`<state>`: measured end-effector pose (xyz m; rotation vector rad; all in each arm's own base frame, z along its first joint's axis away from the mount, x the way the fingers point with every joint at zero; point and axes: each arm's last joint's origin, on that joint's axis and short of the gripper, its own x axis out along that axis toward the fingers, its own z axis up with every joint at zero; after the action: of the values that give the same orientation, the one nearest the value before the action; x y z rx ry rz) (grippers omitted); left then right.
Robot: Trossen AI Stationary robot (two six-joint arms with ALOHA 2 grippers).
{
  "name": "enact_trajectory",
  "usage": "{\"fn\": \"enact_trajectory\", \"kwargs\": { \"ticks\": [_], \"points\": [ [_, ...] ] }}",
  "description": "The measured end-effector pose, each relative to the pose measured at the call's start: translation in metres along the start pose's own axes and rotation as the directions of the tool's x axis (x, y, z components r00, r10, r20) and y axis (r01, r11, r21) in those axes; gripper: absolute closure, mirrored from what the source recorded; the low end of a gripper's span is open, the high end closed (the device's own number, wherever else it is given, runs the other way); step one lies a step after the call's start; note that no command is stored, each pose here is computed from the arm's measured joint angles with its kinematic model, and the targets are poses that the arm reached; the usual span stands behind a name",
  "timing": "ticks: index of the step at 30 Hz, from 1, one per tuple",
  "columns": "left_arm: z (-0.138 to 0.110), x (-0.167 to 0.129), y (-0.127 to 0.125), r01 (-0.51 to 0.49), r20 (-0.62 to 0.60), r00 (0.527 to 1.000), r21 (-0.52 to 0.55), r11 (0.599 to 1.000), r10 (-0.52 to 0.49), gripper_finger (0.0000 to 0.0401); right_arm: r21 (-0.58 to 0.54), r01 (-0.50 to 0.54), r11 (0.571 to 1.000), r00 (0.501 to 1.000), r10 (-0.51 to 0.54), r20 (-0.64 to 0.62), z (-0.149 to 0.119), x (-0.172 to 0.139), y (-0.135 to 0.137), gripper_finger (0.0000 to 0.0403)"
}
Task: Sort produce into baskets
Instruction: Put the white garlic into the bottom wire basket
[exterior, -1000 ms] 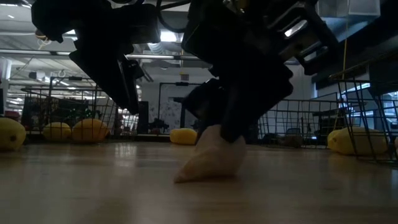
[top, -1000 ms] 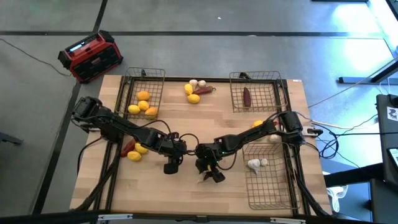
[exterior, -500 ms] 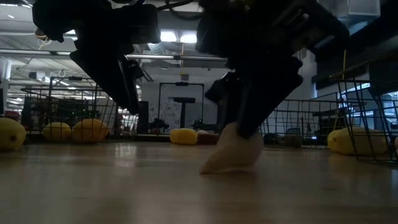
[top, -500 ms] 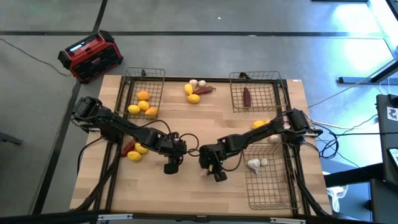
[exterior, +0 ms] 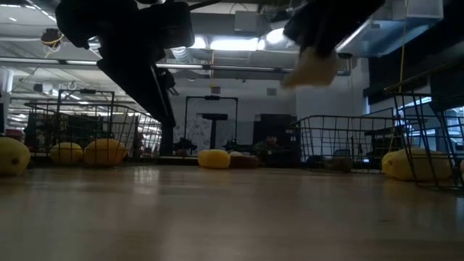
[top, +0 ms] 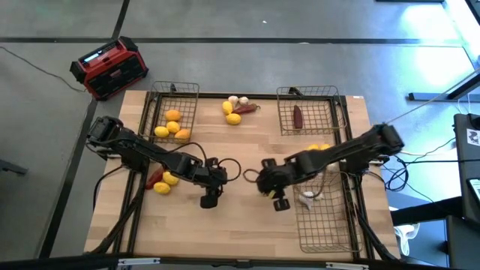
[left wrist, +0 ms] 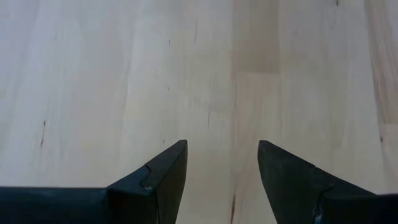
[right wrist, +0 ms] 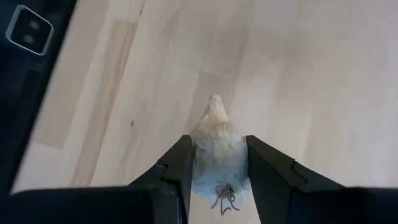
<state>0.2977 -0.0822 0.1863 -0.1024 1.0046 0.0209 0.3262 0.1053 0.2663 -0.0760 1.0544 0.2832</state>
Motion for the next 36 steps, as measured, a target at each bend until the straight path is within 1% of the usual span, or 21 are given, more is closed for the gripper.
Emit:
{"fn": "enact_trajectory", "kwargs": {
  "ticks": [5,9,14,19,23,27,36],
  "points": [
    [0.000,0.000,0.000,0.002,0.004,1.000,0.000,1.000,-0.002,0.0210,0.084,0.031,0.996,0.999,-0.033,0.020,-0.010,-0.043,0.000,0.0284],
    [0.001,0.000,0.000,0.004,0.013,1.000,-0.002,1.000,-0.004,0.0210,0.157,0.055,0.986,0.998,-0.058,0.014,-0.022,-0.071,0.000,0.0284],
    [0.001,0.000,-0.001,0.005,0.014,1.000,0.005,1.000,-0.005,0.0210,0.213,0.105,0.971,0.994,-0.110,0.012,-0.036,-0.097,0.007,0.0284],
    [0.002,0.000,-0.001,0.006,0.016,1.000,0.005,1.000,-0.006,0.0210,0.246,0.162,0.956,0.986,-0.168,0.001,-0.051,-0.115,0.023,0.0284],
    [0.002,0.000,0.000,-0.003,0.023,1.000,0.004,1.000,0.003,0.0210,0.264,0.214,0.941,0.976,-0.218,-0.015,-0.068,-0.120,0.038,0.0284],
    [0.003,0.000,0.002,-0.015,0.027,1.000,-0.002,1.000,0.015,0.0210,0.300,0.241,0.923,0.970,-0.238,-0.046,-0.091,-0.117,0.051,0.0284],
    [0.006,0.001,0.011,-0.032,0.029,0.999,-0.034,0.999,0.033,0.0210,0.430,0.281,0.858,0.959,-0.238,-0.152,-0.145,-0.090,0.078,0.0284]
  ]
}}
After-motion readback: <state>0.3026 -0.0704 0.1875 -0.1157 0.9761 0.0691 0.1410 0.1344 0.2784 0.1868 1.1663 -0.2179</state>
